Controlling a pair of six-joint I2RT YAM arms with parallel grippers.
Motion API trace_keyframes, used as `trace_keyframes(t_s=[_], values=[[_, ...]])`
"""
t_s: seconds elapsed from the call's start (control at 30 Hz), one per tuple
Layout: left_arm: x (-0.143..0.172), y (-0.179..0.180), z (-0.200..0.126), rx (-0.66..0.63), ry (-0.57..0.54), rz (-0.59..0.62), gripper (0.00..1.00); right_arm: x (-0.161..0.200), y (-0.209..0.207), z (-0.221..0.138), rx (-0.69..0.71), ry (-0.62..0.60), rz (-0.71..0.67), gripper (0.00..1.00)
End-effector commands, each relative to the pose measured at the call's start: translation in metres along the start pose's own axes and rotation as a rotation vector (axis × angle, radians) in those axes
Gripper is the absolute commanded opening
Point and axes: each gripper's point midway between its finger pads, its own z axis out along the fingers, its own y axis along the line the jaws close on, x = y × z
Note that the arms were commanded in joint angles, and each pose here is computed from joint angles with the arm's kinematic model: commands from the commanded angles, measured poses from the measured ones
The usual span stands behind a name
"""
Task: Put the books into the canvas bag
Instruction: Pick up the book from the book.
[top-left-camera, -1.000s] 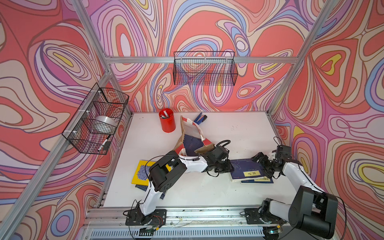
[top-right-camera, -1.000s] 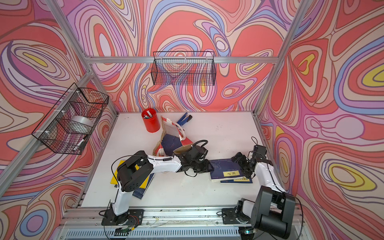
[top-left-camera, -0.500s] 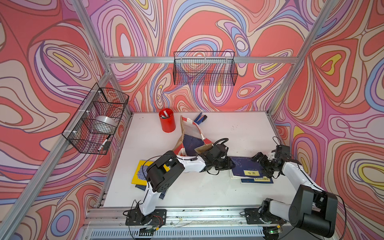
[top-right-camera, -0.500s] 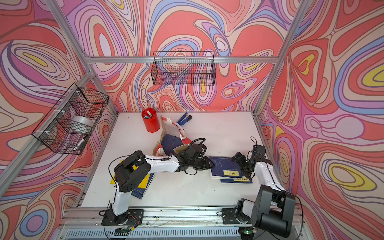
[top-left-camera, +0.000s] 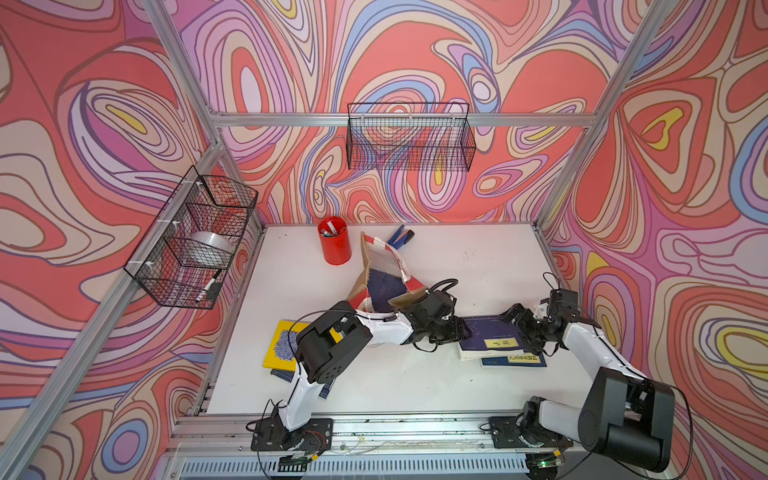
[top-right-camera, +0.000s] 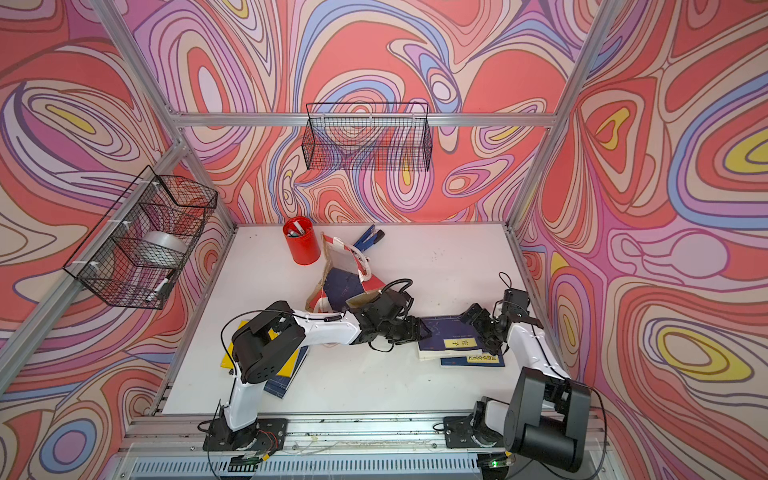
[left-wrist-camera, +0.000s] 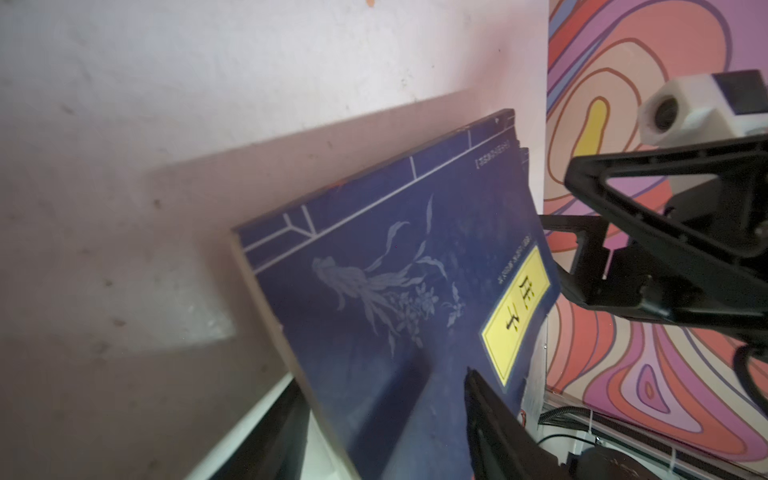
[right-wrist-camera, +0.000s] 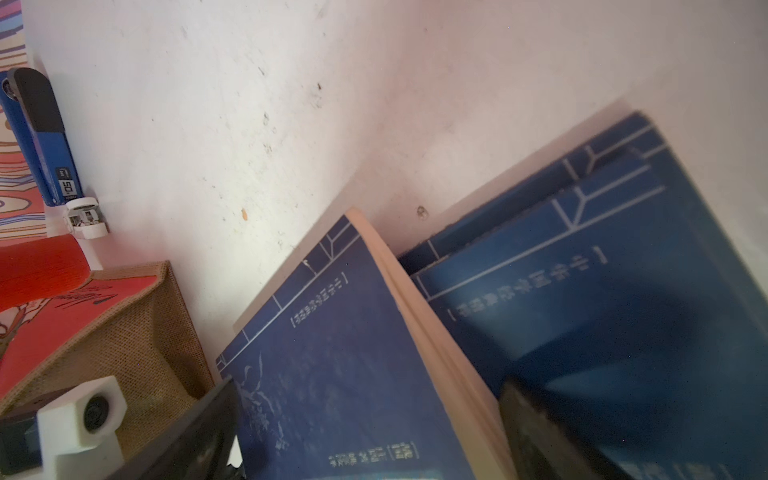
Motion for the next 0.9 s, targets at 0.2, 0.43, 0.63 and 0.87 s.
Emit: trace_keyframes(t_s=[0.2, 0.43, 0.63, 0.87], values=[[-0.002, 0.030, 0.007, -0.057, 0.000, -0.040, 0.62, 0.012, 0.002, 0.006, -0.008, 0.059, 0.006, 0.98], [-0.005, 0.004, 0.018, 0.113, 0.010, -0.051, 0.62, 0.015, 0.003, 0.006, -0.008, 0.067, -0.001, 0.98], [-0.015, -0.015, -0.005, 0.174, -0.069, -0.018, 0.45, 0.016, 0.003, 0.009, -0.006, 0.076, -0.006, 0.98], [-0.023, -0.041, -0.026, 0.238, -0.113, 0.020, 0.31, 0.017, 0.004, 0.009, -0.006, 0.078, -0.011, 0.98]])
